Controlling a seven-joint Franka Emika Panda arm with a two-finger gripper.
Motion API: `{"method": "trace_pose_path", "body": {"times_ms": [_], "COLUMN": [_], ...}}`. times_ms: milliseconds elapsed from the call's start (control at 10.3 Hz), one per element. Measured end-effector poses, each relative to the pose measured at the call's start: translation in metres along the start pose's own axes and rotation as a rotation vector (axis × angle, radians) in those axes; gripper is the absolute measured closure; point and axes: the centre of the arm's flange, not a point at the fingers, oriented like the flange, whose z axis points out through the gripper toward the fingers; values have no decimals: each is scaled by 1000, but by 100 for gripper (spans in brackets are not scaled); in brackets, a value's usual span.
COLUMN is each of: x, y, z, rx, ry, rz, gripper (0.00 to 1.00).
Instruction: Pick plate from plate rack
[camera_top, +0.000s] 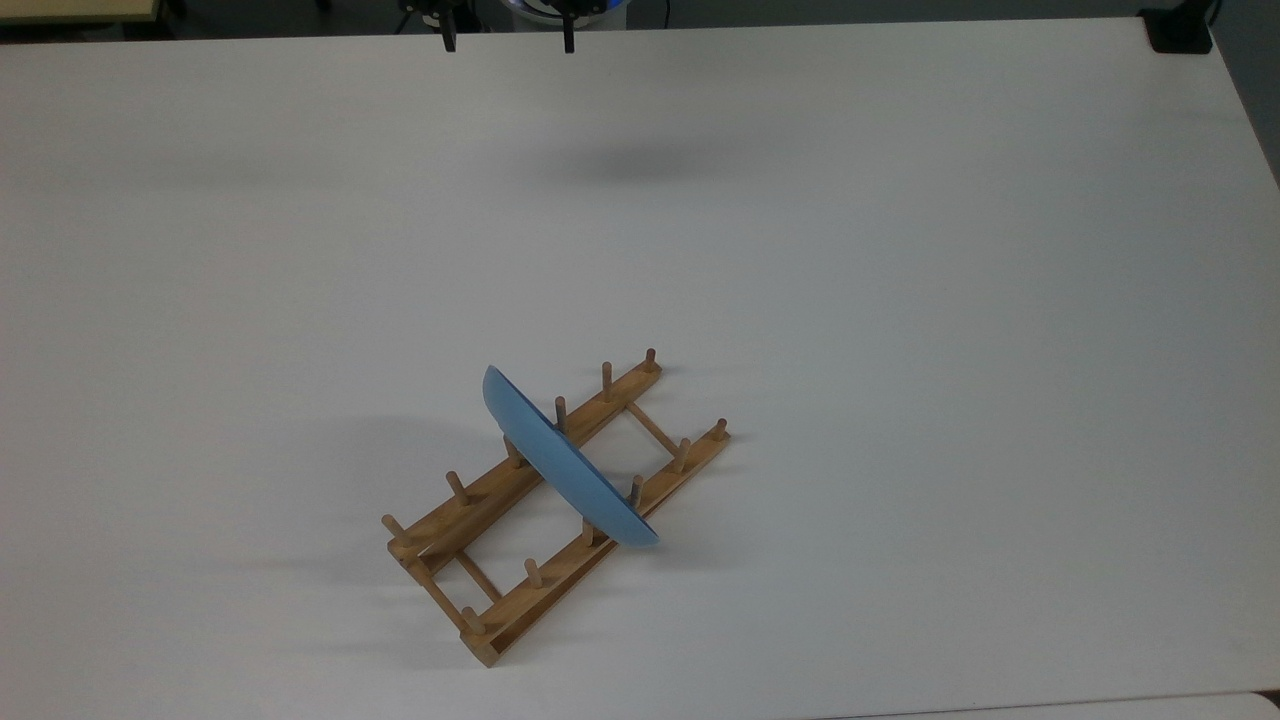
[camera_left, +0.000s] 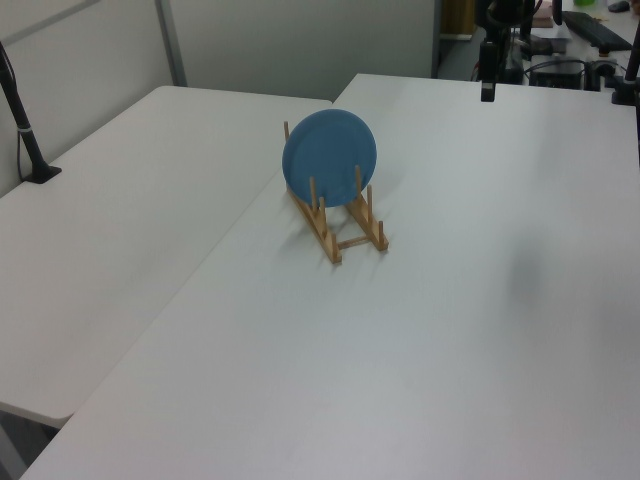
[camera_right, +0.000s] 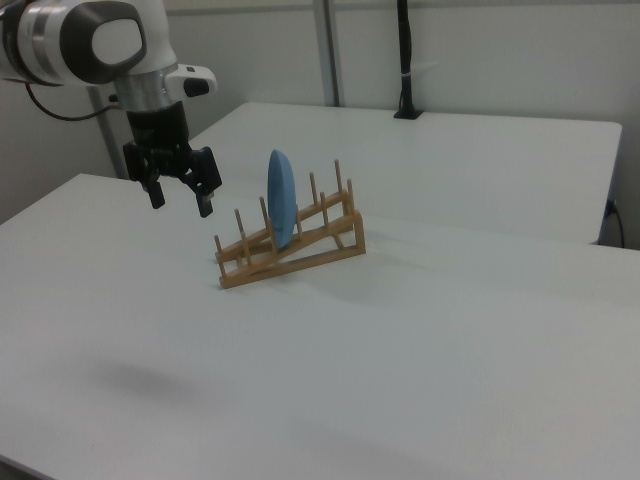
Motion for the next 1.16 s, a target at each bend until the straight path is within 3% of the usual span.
{"method": "trace_pose_path", "body": {"times_ms": [774,968,1162], "x": [5,16,43], "y": [-1,-1,-1], "z": [4,4,7], "rx": [0,-1,-8], "ry": [9,58,140], "rz": [-2,-3,-6], "gripper": [0,0,0]}}
